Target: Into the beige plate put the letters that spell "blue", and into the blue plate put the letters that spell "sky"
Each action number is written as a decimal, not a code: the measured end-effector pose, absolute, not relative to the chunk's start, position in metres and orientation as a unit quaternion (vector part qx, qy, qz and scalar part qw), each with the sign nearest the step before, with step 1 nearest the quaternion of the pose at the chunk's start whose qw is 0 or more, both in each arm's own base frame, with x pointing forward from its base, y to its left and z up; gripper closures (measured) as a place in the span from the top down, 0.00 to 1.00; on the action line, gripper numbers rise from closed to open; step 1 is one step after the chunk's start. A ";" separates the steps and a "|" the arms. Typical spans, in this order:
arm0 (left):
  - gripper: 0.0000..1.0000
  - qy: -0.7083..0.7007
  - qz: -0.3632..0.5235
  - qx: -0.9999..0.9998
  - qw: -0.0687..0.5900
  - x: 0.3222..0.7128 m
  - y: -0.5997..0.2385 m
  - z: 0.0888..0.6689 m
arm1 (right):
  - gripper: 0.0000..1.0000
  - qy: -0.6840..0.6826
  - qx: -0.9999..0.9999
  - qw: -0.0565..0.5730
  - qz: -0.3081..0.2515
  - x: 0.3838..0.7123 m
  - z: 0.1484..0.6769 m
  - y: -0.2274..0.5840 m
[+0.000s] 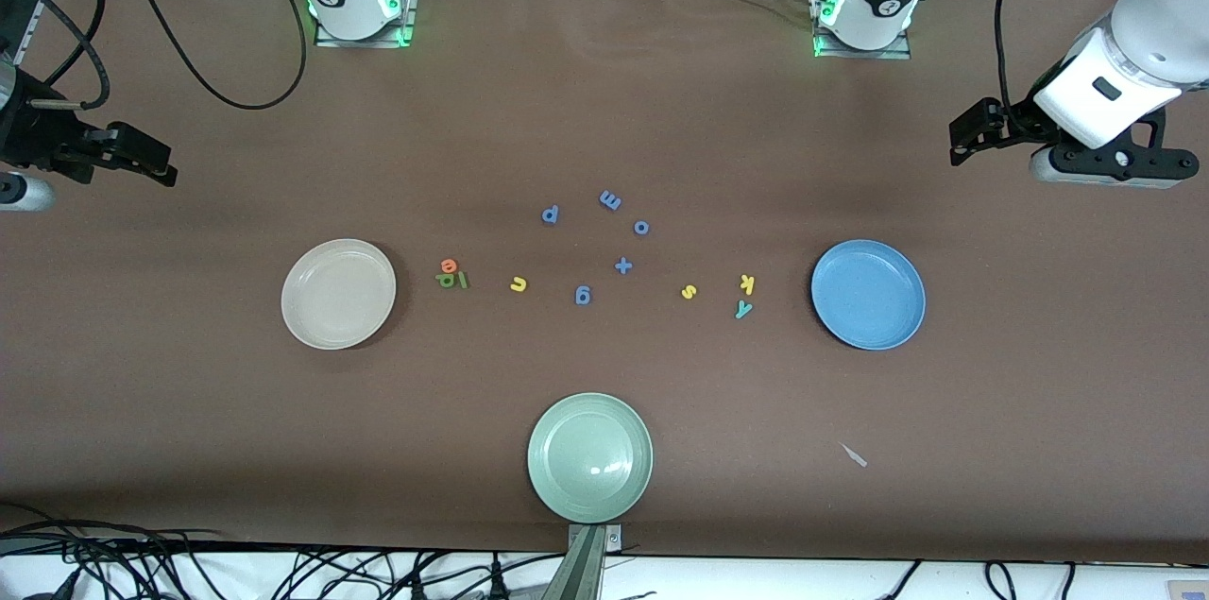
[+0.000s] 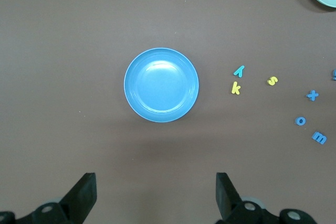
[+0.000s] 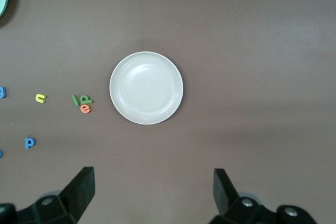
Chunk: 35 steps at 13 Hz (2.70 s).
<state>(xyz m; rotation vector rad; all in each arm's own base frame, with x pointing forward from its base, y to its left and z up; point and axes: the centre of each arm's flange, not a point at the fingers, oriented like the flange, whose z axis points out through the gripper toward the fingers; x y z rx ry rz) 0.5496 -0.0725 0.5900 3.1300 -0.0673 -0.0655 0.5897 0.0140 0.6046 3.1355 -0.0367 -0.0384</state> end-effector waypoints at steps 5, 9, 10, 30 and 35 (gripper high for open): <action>1.00 -0.022 -0.021 1.000 0.005 0.549 -0.073 0.590 | 1.00 -0.012 1.000 0.003 -0.013 0.590 0.604 0.014; 1.00 -0.029 -0.022 0.999 0.005 0.548 -0.080 0.590 | 1.00 -0.011 1.000 0.003 -0.018 0.591 0.599 0.014; 1.00 -0.032 -0.026 0.999 0.004 0.548 -0.084 0.587 | 1.00 -0.011 1.000 0.004 -0.020 0.592 0.597 0.014; 1.00 -0.247 -0.074 0.965 0.041 0.607 -0.349 0.228 | 1.00 -0.018 0.999 -0.007 -0.026 0.596 0.588 0.009; 0.97 -0.302 -0.043 0.951 0.049 0.601 -0.359 0.177 | 1.00 -0.018 0.999 -0.007 -0.027 0.597 0.587 0.009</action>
